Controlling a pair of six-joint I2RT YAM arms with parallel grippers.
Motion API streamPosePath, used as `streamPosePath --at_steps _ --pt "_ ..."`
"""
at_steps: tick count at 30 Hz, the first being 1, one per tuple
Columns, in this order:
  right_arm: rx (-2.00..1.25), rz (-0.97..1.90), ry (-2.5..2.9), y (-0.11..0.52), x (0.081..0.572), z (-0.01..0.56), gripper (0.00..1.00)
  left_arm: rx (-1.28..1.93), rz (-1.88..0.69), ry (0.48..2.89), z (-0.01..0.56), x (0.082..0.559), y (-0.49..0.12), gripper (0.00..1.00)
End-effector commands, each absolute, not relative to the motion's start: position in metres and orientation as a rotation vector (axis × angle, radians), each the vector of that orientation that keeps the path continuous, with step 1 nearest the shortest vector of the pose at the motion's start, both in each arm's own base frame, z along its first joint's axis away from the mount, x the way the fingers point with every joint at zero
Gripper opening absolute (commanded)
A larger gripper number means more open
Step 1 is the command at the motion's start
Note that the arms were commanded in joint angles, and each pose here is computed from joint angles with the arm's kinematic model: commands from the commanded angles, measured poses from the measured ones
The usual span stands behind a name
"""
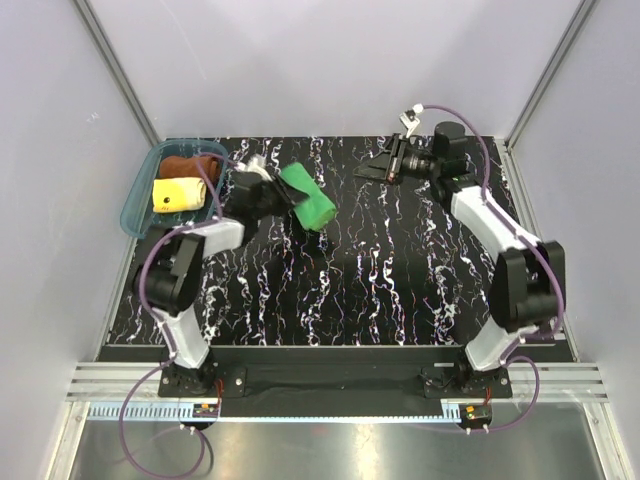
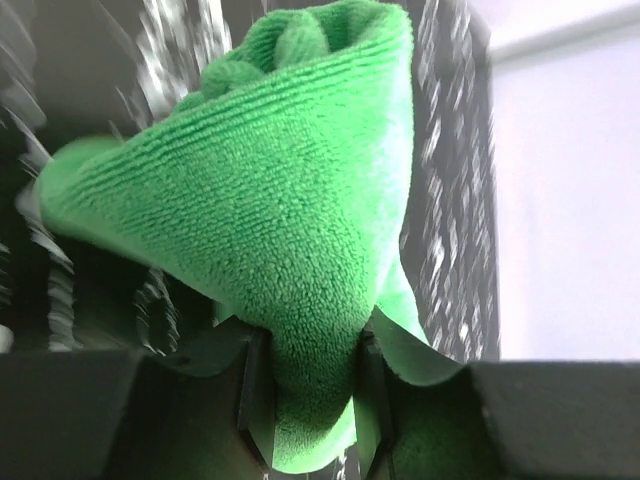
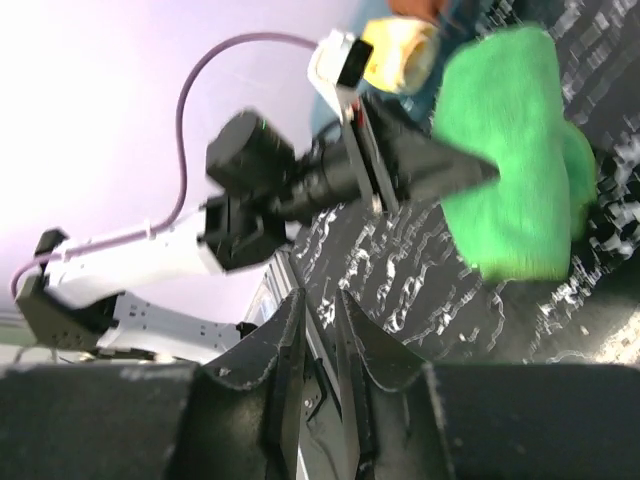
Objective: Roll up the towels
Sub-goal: Place the rolled towel into the container
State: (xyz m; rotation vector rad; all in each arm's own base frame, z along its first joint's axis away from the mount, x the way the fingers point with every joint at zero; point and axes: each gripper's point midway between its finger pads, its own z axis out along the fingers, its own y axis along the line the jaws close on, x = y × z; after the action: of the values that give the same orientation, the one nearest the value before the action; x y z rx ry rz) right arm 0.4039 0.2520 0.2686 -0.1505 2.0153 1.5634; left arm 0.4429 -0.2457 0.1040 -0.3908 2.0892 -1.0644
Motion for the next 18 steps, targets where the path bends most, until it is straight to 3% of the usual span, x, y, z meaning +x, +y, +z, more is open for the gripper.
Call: streamPosePath --at_steps 1,10,18 --pt "-0.149 1.545 2.043 0.251 0.386 0.263 0.25 -0.324 -1.031 1.876 0.201 0.472 -0.213 0.25" --pt "-0.094 1.598 2.103 0.248 0.361 0.227 0.25 -0.529 -0.807 1.668 0.274 0.502 -0.044 0.28" --pt "-0.107 1.637 2.128 0.25 0.351 0.215 0.25 -0.778 -0.797 1.575 0.225 0.49 0.065 0.31"
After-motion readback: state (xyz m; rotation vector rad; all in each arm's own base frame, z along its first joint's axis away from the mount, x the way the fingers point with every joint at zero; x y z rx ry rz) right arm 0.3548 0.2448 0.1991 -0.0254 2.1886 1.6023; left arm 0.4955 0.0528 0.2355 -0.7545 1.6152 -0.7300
